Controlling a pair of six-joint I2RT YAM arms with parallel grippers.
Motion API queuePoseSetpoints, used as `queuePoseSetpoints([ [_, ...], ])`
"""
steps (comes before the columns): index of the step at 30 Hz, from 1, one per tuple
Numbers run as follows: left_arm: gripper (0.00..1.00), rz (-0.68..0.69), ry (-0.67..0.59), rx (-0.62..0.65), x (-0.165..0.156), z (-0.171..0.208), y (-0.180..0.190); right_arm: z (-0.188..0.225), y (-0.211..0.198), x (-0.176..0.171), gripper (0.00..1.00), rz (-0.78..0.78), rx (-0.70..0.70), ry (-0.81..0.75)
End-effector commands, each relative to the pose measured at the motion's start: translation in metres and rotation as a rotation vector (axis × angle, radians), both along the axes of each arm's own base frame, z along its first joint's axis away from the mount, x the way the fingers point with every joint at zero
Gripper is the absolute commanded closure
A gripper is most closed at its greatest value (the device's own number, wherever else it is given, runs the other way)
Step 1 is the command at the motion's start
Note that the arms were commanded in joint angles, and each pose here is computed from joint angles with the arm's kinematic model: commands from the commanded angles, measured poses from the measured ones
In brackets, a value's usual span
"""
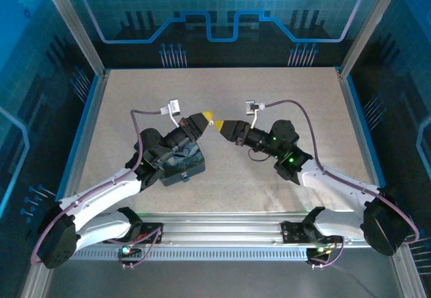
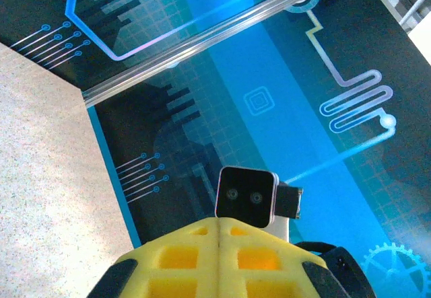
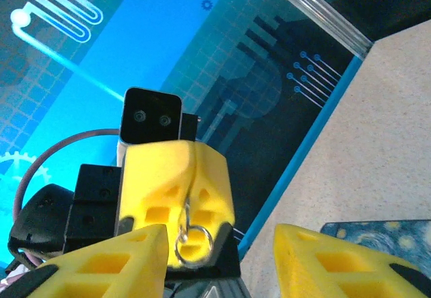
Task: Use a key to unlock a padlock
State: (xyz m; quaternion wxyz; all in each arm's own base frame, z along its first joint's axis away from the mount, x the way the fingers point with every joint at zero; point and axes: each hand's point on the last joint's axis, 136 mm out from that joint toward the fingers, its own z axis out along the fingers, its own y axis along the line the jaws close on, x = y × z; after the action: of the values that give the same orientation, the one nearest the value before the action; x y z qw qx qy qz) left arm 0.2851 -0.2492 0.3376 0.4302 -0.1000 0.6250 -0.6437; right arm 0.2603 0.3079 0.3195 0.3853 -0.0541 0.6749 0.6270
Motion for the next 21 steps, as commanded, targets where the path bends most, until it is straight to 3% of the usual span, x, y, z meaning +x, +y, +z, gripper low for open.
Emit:
queuePoseSetpoints([
  [1,1.0,0.023,-0.093,-0.015,-0.002,0.023,0.001,0.034,0.007,-0.003,0.54,0.019,0.065,-0.095],
  [9,1.0,0.034,-0.082,-0.022,-0.001,0.022,0.002,0.026,0.02,-0.003,0.6,0.046,0.056,-0.064],
  [21,1.0,0.059,-0.061,-0.027,0.0,0.019,0.007,0.01,-0.002,-0.008,0.65,-0.008,0.022,-0.047],
])
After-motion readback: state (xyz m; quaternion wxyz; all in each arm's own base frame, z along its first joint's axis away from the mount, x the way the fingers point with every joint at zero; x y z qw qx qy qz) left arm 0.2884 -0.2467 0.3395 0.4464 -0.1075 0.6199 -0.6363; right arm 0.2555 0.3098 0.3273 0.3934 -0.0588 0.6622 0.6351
